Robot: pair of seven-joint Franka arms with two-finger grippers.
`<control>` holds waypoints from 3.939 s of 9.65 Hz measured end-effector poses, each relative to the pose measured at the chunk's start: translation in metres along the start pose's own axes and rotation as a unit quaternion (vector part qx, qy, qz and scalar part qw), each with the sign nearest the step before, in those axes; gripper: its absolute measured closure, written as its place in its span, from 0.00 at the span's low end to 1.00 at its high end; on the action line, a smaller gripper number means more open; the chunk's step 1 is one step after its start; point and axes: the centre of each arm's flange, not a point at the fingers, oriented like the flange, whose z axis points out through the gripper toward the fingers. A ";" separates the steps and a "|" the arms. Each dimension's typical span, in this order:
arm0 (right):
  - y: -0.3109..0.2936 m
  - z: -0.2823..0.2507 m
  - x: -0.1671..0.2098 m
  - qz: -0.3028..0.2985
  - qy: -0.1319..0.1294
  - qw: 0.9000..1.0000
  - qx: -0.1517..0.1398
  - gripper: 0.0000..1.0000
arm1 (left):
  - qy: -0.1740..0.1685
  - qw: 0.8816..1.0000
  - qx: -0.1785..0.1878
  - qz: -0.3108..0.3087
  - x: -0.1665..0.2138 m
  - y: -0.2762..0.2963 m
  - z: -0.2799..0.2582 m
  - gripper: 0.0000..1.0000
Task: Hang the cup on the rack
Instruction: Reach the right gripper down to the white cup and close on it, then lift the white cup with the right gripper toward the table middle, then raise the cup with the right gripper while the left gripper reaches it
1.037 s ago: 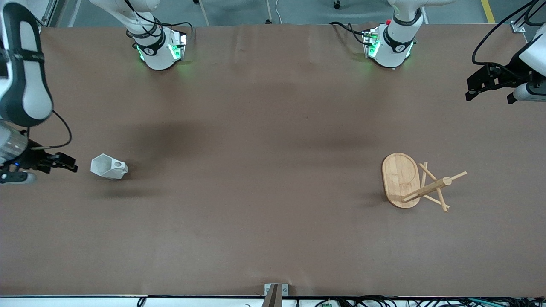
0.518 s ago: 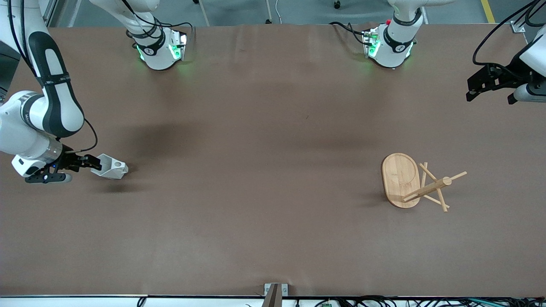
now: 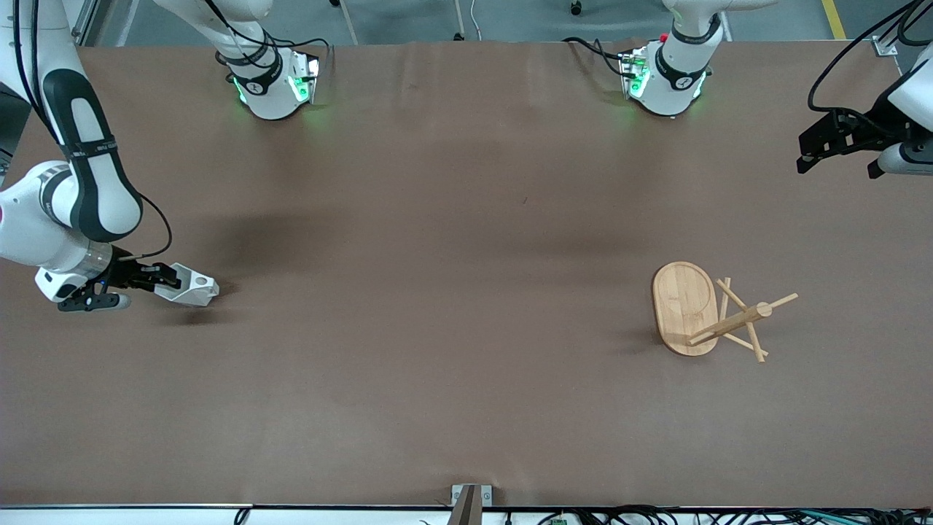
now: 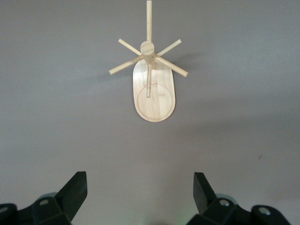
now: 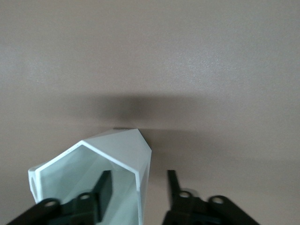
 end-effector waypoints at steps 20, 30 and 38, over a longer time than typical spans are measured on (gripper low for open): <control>-0.373 -0.178 0.056 0.018 0.014 0.946 0.325 0.96 | -0.018 0.994 -0.096 0.041 0.012 0.058 0.019 0.00; -0.514 -0.153 0.012 -0.018 -0.059 0.908 0.414 0.96 | 0.088 0.911 -0.108 0.389 -0.031 0.316 0.023 0.00; -0.549 -0.147 -0.011 -0.034 -0.110 0.889 0.444 0.96 | 0.111 0.874 -0.111 0.459 -0.067 0.388 0.082 0.00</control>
